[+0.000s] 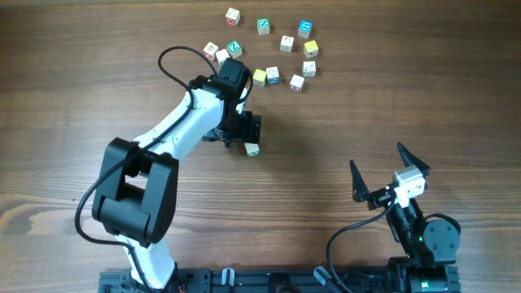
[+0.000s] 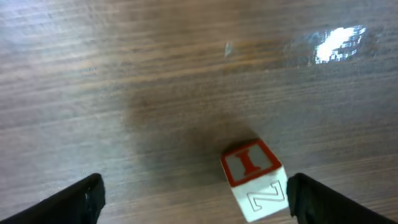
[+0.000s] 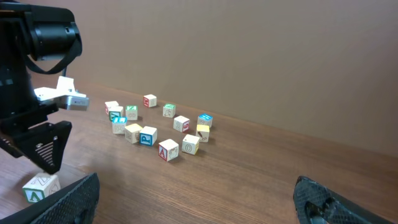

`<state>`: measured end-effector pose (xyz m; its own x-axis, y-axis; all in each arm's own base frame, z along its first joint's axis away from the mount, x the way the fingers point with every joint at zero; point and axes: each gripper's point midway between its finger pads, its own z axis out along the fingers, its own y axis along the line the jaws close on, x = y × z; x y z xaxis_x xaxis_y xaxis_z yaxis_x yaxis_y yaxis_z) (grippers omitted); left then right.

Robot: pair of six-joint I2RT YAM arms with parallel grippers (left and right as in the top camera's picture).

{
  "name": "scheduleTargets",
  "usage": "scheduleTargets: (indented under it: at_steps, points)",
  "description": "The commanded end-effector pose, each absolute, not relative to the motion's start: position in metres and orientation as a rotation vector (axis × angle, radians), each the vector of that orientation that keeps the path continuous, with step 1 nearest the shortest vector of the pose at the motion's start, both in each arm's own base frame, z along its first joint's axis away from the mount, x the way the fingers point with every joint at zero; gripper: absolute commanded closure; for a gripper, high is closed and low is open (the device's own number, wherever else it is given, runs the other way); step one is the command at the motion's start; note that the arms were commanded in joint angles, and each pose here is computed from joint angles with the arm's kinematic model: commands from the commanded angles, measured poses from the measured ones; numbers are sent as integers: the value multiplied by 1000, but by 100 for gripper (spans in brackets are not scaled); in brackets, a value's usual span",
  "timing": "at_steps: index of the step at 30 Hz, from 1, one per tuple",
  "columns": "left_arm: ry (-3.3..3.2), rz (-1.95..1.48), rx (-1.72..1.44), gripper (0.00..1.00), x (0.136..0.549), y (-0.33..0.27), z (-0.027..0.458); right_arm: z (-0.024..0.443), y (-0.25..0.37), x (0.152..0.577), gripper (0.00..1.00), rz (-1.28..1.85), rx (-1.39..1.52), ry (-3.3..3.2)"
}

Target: Form a circle

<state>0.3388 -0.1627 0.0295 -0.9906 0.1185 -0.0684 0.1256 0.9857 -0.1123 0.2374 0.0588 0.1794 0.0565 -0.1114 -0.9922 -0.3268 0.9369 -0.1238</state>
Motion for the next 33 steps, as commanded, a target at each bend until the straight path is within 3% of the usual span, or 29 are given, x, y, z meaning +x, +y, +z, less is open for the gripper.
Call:
scheduleTargets:
  at_steps: [1, 6, 13, 15, 17, 18, 27, 33]
  points:
    - [3093, -246, 241, 0, 326, -178, 30, 181, 59, 237, 0, 159, -363, 1505]
    - [3110, -341, 279, 0, 313, -201, 32, 181, 59, 237, 0, 159, -364, 1505]
    - [3076, -166, -57, 1, 319, -191, 19, 181, 59, 237, 0, 159, -364, 1505]
    - [3068, -171, -65, 10, 320, -191, 15, 181, 59, 237, 0, 159, -364, 1505]
    - [3073, -168, -65, 44, 318, -190, 13, 181, 59, 237, 0, 159, -364, 1505]
    - [3074, -167, -65, 50, 318, -190, 13, 181, 59, 237, 1, 159, -364, 1505]
    - [3063, -220, -41, 69, 320, -198, 14, 181, 59, 237, 0, 159, -363, 1505]
    - [3011, -148, -52, 73, 332, -190, 14, 181, 59, 237, 0, 159, -364, 1505]
